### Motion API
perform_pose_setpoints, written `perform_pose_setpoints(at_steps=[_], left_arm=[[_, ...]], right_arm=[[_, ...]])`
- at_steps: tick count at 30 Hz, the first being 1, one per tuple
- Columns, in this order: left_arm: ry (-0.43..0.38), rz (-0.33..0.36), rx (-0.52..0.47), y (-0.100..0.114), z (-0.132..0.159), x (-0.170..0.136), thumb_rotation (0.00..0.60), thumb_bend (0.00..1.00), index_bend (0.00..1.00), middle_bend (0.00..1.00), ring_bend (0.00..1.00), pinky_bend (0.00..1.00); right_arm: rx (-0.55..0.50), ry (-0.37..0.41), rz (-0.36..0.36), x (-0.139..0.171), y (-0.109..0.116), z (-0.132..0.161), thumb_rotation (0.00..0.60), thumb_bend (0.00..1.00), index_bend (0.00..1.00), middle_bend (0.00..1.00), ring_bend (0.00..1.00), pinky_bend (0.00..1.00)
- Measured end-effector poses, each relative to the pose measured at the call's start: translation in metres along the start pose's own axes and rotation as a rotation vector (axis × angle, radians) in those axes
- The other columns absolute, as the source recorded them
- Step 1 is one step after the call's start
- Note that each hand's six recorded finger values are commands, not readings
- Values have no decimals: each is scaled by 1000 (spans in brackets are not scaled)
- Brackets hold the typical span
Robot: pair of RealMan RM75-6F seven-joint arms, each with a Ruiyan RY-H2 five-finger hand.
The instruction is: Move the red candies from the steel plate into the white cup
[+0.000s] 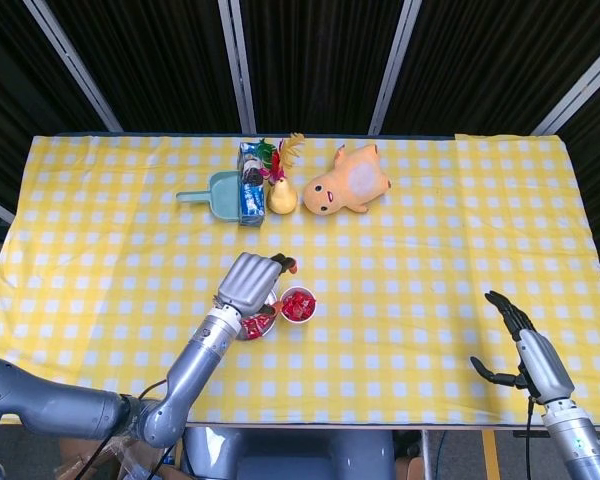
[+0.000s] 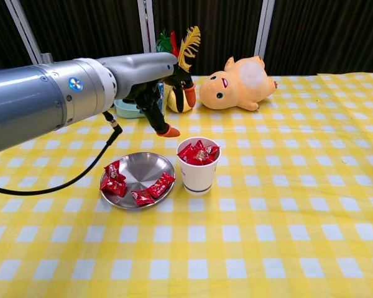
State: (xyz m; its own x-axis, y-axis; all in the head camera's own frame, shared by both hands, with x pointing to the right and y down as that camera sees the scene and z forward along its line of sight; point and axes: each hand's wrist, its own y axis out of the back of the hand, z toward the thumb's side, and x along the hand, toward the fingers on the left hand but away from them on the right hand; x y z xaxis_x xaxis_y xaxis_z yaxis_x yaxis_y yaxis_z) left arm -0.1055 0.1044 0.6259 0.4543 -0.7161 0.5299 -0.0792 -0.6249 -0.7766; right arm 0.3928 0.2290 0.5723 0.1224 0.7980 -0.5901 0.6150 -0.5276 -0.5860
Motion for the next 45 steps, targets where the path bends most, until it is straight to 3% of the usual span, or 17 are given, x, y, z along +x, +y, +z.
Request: perform_pose_setpoints(at_steps=[6, 11, 18, 31, 45], left_arm=[[40, -36, 35, -9, -25, -10, 600, 268, 334, 370, 832, 901], [67, -112, 76, -29, -40, -19, 600, 267, 336, 380, 832, 901], [37, -194, 110, -53, -32, -22, 600, 267, 342, 386, 832, 901], [33, -236, 188, -71, -30, -16, 600, 267, 339, 349, 832, 901], [4, -277, 189, -87, -28, -11, 600, 267, 339, 335, 832, 901]], right_arm=[[1, -1, 0, 0, 0, 0, 600, 361, 0, 0, 0, 1], [3, -1, 3, 0, -1, 0, 600, 362, 0, 0, 0, 1], [1, -4, 2, -1, -1, 0, 600, 362, 0, 0, 0, 1], [-5, -5, 4, -1, 0, 0, 600, 362, 0, 0, 0, 1], [2, -9, 2, -1, -1, -1, 600, 362, 0, 0, 0, 1]])
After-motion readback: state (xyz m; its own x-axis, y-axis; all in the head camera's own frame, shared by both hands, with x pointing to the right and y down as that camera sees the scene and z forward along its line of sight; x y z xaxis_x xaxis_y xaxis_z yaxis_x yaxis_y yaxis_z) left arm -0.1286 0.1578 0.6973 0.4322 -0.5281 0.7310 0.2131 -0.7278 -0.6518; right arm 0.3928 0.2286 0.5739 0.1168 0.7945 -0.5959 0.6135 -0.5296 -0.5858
